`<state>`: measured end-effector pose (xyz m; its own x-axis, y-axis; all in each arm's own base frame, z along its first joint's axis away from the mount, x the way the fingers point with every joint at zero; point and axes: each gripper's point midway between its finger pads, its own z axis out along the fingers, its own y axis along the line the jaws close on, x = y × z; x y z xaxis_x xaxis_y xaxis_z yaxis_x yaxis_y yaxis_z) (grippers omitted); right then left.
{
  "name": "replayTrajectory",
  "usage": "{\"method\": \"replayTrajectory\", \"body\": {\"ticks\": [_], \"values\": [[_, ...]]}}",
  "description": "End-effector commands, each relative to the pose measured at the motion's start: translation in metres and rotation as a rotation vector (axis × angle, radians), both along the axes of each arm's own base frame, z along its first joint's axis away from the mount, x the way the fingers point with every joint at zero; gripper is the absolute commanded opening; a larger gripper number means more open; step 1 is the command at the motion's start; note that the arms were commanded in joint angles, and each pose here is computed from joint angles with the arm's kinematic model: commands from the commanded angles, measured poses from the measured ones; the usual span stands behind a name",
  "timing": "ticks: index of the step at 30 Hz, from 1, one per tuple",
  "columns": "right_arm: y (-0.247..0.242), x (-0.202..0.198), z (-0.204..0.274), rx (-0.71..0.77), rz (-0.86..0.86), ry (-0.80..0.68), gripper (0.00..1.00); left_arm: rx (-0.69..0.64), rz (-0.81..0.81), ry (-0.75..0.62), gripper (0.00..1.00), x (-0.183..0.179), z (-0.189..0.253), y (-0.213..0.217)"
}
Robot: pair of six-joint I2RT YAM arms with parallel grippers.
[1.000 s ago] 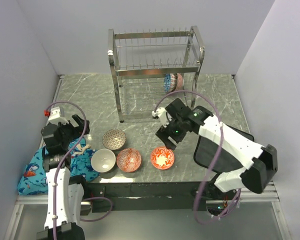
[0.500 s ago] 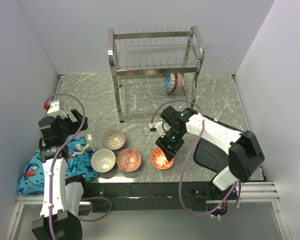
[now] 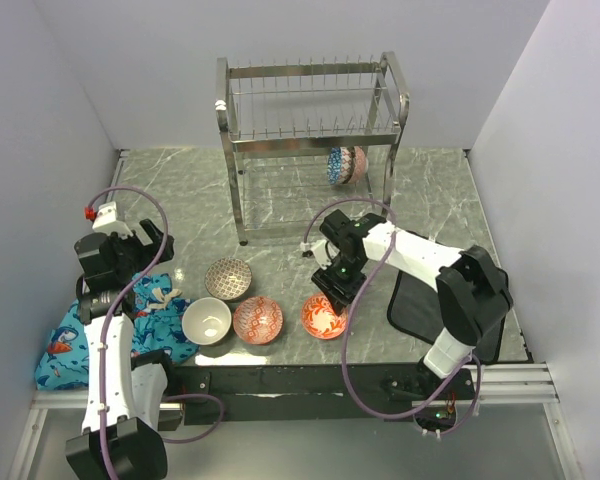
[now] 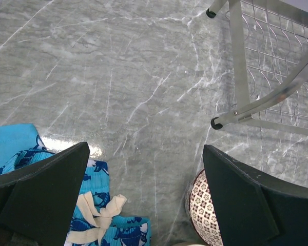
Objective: Load the bowls into the dish rack
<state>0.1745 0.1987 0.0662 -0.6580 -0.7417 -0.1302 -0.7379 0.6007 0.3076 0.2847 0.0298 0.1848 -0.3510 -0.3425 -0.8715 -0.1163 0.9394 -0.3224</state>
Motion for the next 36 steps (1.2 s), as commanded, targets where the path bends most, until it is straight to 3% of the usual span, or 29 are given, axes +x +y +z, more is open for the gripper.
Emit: {"method": "replayTrajectory", "body": {"ticks": [1,9,12,13,14,19,25,31,36], "values": [[0.0,0.013,-0.011,-0.032,-0.03,-0.015,0.57,0.019,-0.018,-0.049,0.99,0.003,0.021,0.0],[-0.005,0.018,-0.017,-0.081,-0.042,-0.024,0.3,0.016,-0.023,-0.065,0.99,0.003,0.025,-0.002],[-0.008,0.019,-0.016,-0.107,-0.041,-0.024,0.13,0.006,-0.02,-0.071,0.99,0.002,0.022,-0.003],[-0.011,0.017,-0.016,-0.119,-0.042,-0.018,0.02,0.002,-0.023,-0.077,1.0,0.002,0.023,-0.004],[-0.012,0.02,-0.013,-0.127,-0.046,-0.03,0.0,-0.001,-0.022,-0.078,1.0,0.003,0.022,-0.004],[-0.011,0.029,0.016,-0.113,-0.03,-0.104,0.0,-0.007,-0.027,-0.102,1.0,0.001,0.023,-0.006],[-0.008,0.061,0.06,-0.147,0.017,-0.328,0.0,-0.005,-0.045,-0.114,1.0,0.002,0.023,-0.01],[-0.005,0.124,0.1,-0.326,-0.107,-0.779,0.0,-0.015,-0.039,-0.129,0.99,0.002,0.022,-0.011],[0.001,0.163,0.136,-0.42,-0.191,-1.036,0.0,-0.021,-0.037,-0.123,0.99,-0.003,0.016,-0.013]]}}
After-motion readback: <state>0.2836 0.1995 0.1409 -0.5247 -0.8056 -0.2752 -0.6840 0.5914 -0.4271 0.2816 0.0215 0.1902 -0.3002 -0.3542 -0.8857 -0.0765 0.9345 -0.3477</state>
